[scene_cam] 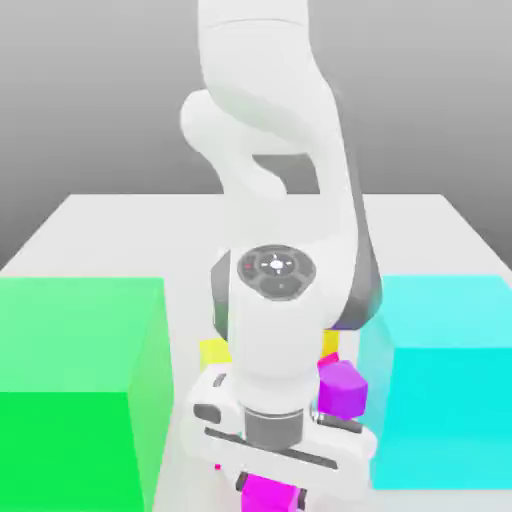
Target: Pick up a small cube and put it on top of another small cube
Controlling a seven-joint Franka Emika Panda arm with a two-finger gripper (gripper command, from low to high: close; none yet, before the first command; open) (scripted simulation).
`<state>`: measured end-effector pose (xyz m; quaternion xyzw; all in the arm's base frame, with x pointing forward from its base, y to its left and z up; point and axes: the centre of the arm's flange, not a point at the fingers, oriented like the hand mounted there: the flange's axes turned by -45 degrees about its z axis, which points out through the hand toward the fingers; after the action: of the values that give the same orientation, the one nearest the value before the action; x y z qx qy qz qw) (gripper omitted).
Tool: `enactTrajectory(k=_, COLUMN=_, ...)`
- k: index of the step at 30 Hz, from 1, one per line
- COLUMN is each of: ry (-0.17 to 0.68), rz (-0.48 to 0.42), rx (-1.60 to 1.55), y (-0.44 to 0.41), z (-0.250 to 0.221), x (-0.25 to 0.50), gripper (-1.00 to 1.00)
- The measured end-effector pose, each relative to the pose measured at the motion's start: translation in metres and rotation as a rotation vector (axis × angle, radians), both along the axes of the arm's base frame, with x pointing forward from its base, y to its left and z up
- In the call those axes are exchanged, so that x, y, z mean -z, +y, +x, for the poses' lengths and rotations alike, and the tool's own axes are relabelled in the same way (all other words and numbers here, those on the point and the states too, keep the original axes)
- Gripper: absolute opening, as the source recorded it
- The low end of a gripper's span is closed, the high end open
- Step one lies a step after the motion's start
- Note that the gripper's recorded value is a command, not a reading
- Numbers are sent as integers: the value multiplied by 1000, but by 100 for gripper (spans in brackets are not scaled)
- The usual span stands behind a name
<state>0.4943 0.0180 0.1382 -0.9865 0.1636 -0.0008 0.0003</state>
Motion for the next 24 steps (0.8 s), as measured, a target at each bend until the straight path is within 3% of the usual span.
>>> enactTrajectory(k=8, ry=0, rz=1, rx=12, y=1, z=-1, x=-57, gripper=-100)
enactTrajectory(k=24, ry=0, rz=15, rx=769, y=71, z=-60, x=-196, gripper=-100)
